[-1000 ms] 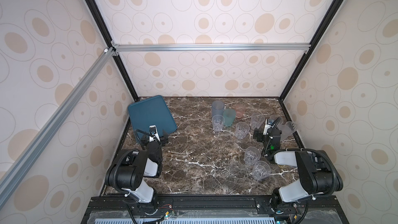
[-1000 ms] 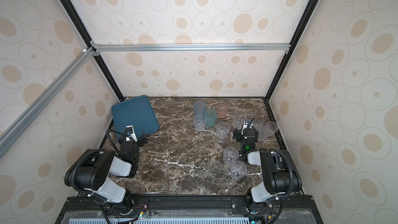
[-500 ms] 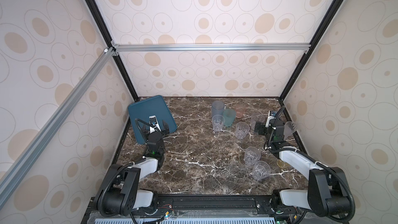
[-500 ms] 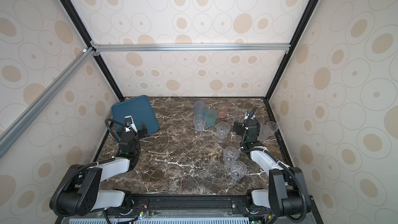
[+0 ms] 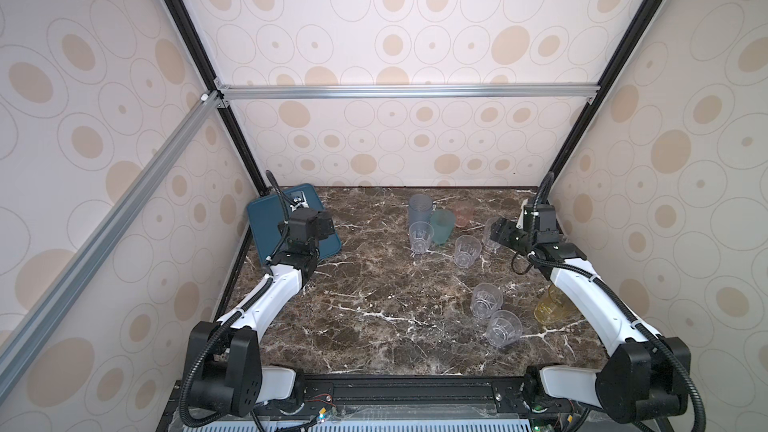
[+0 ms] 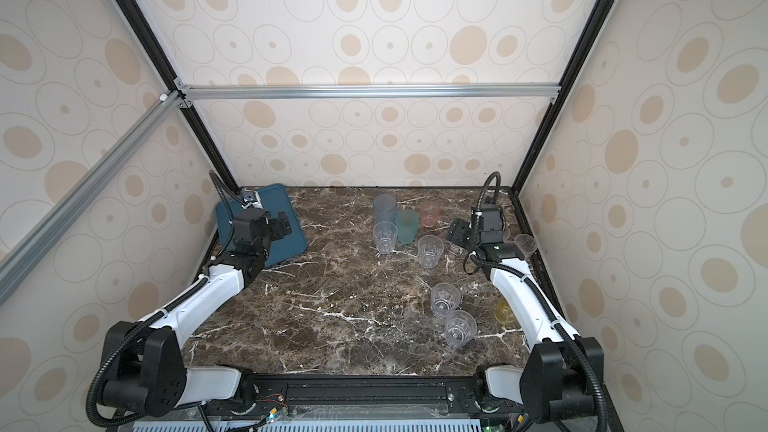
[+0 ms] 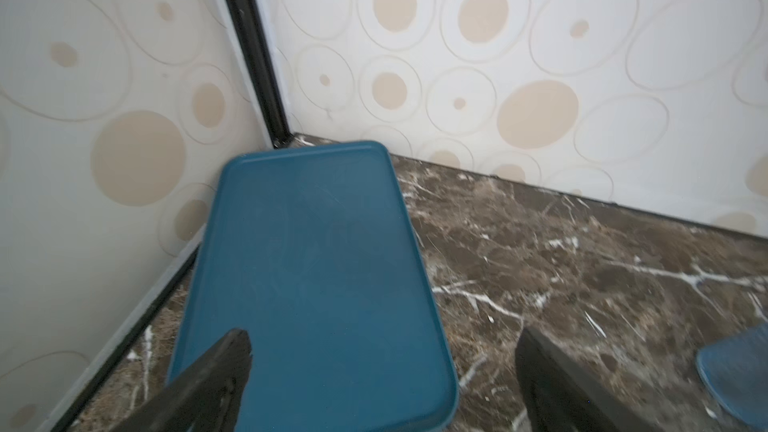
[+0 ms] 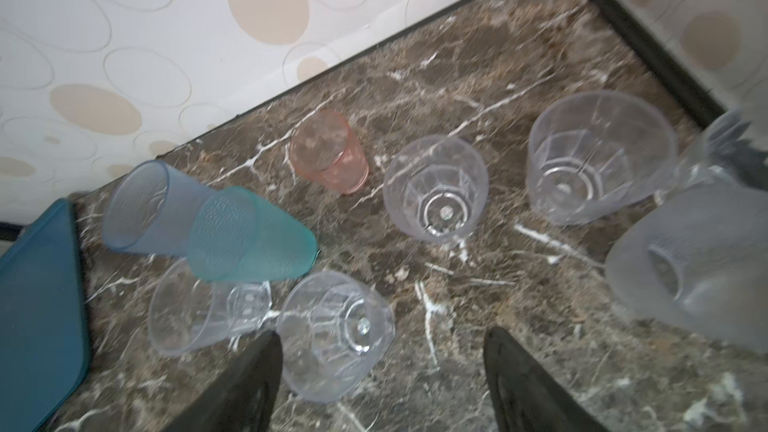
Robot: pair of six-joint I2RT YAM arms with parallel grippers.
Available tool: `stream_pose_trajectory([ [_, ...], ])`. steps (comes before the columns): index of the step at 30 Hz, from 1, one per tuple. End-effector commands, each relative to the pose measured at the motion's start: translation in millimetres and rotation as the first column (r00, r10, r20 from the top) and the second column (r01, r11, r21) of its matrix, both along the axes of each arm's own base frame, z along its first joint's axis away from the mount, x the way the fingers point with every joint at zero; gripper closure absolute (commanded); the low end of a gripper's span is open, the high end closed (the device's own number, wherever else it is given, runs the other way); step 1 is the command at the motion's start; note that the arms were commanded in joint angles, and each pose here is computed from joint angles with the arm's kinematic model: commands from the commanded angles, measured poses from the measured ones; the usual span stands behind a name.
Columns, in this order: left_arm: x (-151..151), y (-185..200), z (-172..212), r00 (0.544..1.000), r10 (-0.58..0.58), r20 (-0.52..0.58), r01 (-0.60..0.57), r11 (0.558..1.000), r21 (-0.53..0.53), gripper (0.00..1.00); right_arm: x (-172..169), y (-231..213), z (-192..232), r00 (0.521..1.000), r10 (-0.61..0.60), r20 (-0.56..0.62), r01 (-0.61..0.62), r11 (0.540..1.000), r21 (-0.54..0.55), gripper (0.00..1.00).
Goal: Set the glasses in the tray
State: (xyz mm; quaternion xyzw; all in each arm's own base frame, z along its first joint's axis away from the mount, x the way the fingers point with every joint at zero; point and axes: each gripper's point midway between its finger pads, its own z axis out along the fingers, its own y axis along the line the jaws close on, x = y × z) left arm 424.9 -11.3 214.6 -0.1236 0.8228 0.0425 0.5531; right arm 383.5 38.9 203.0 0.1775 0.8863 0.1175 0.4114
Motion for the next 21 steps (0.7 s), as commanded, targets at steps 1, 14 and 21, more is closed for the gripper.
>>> stream_pose_trajectory([
  [1, 1.3, -23.0, -28.4, 0.986, -0.126, -0.112, 0.119, 0.991, -0.068, 0.04, -7.8, 32.3, 11.2, 0.997, 0.067, -0.039, -0.062, 0.993, 0.102, 0.23],
  [14, 12.0, -21.0, -121.5, 0.946, -0.127, -0.3, 0.083, 0.984, -0.155, 0.08, -25.9, 159.3, -14.3, 0.941, 0.309, -0.141, -0.314, 0.949, -0.016, 0.26],
  [21, 15.0, -8.3, -154.8, 0.919, -0.113, -0.377, 0.037, 0.978, -0.205, 0.13, -28.3, 212.0, -25.7, 0.893, 0.418, -0.167, -0.427, 0.904, -0.019, 0.26],
])
